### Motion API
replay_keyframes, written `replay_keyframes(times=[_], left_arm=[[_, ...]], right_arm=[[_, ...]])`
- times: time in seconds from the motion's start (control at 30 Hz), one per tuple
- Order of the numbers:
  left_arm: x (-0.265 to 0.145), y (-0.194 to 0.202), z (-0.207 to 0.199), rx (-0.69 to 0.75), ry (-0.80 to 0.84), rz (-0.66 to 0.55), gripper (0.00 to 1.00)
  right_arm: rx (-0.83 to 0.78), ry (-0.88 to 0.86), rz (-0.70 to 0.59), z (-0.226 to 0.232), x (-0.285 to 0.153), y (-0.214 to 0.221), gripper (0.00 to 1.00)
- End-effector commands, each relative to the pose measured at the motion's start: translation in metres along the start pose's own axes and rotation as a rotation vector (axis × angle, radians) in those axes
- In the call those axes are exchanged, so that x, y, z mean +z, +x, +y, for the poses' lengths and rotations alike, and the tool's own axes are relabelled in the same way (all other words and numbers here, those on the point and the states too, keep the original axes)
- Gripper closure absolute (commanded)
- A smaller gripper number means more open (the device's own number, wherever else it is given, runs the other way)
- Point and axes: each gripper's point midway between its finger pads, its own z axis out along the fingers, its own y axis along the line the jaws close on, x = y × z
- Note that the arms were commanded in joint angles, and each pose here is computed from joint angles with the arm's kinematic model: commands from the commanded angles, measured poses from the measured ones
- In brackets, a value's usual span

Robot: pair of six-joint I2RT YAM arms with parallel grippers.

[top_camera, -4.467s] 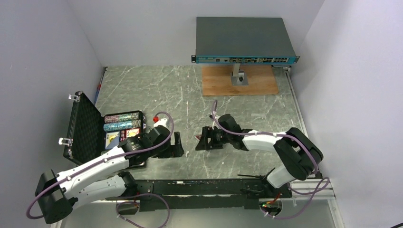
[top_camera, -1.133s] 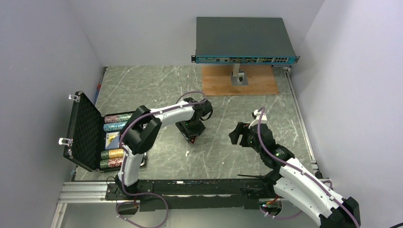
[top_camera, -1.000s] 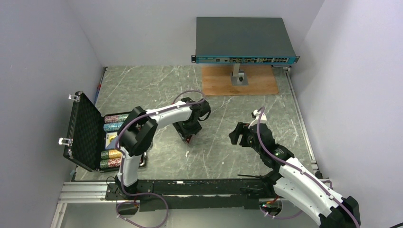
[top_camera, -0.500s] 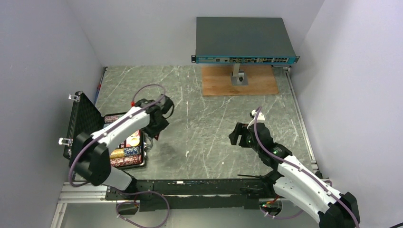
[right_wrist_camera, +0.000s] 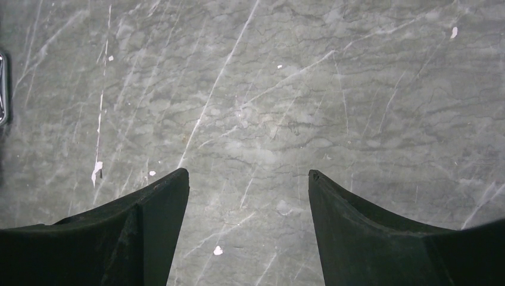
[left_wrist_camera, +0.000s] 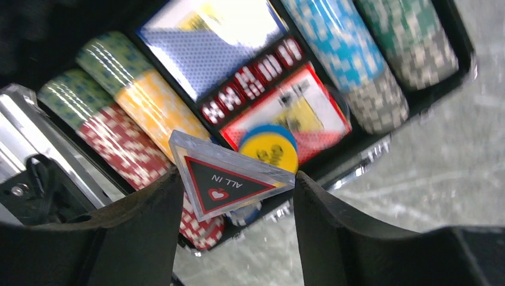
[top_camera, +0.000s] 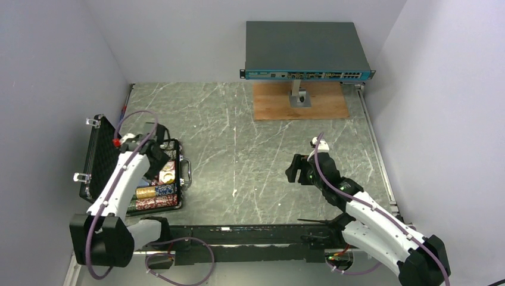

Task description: Pack up texas hold em set

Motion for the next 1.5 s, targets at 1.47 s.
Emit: replay_keyframes(times=[1.47], left_arm=[[0.094,-0.042,0.036,-0.329,-0.192,0.215,0.71]], right_arm=[[0.029,-0.028,-0.004,0.015,0.006,-0.015,0.25]])
